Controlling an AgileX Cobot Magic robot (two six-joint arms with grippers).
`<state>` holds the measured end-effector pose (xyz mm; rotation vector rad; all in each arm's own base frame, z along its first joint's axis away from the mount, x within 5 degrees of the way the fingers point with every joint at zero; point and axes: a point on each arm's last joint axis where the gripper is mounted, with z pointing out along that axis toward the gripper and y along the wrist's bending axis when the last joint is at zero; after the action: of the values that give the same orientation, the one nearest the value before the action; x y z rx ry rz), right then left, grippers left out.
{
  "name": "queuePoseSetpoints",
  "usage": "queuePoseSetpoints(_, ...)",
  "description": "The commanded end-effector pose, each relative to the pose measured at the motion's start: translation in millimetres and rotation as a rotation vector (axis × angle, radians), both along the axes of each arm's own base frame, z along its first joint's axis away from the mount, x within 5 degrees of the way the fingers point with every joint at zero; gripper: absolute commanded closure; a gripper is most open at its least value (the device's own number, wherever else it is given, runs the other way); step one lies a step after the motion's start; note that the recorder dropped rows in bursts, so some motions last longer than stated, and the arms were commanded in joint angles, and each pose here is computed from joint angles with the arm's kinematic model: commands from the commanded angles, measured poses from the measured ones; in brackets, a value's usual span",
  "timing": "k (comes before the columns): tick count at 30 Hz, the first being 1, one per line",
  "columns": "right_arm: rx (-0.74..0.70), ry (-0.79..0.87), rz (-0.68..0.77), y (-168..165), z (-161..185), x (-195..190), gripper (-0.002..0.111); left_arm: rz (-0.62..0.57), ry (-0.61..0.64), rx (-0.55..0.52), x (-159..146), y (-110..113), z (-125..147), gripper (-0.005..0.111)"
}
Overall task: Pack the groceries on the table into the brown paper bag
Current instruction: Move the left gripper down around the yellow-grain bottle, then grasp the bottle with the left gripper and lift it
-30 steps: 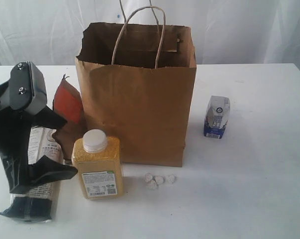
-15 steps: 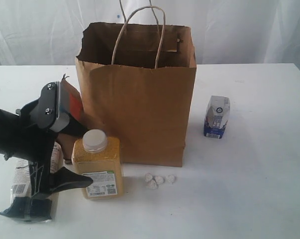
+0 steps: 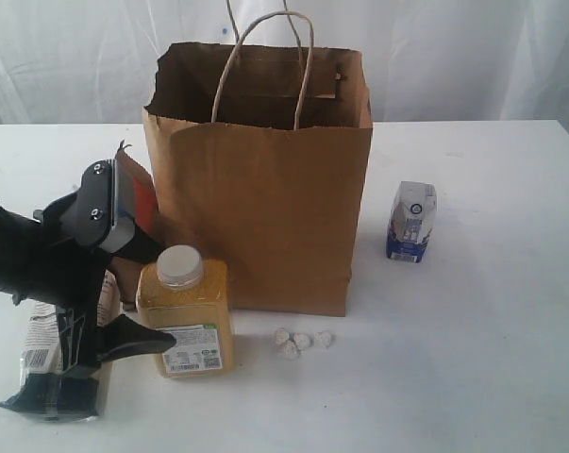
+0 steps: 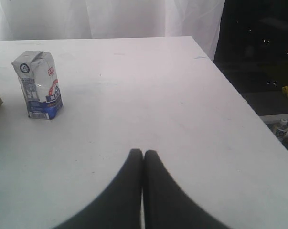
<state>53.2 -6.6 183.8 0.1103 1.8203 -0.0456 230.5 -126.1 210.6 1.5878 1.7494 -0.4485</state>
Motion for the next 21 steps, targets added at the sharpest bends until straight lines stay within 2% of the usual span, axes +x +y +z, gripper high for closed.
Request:
queuePoseSetpoints(1,-0.013,-0.006,0.006,0.1,-0.7,0.2,0.108,0.002,0.017,-0.025,-1.4,-1.7,1.2,0.038)
queuePoseSetpoints(3,-0.013,-0.006,0.006,0.1,-0.7,0.2,0.108,0.031,0.026,-0.033,-0.2,-1.5,1.4,0.057)
queuePoseSetpoints(6,-0.013,-0.006,0.006,0.1,-0.7,0.2,0.108,0.033,0.024,-0.030,0.1,-1.2,1.3,0.079)
queuePoseSetpoints(11,-0.013,-0.006,0.006,0.1,-0.7,0.2,0.108,0.052,0.044,-0.036,0.0,-1.2,1.2,0.104)
queuePoseSetpoints(14,-0.013,-0.006,0.006,0.1,-0.7,0.2,0.108,0.077,0.088,-0.063,-2.3,-1.8,3.7,0.107)
queuePoseSetpoints(16,-0.013,-0.006,0.006,0.1,-0.7,0.2,0.108,0.079,0.066,-0.094,-5.4,-2.0,17.3,0.107)
queuePoseSetpoints(19,-0.013,-0.006,0.006,0.1,-0.7,0.2,0.108,0.201,0.118,-0.162,-13.5,1.9,42.4,0.107)
queuePoseSetpoints(21,-0.013,-0.006,0.006,0.1,-0.7,0.2,0.108,0.280,0.132,-0.079,-25.4,13.8,59.1,0.107)
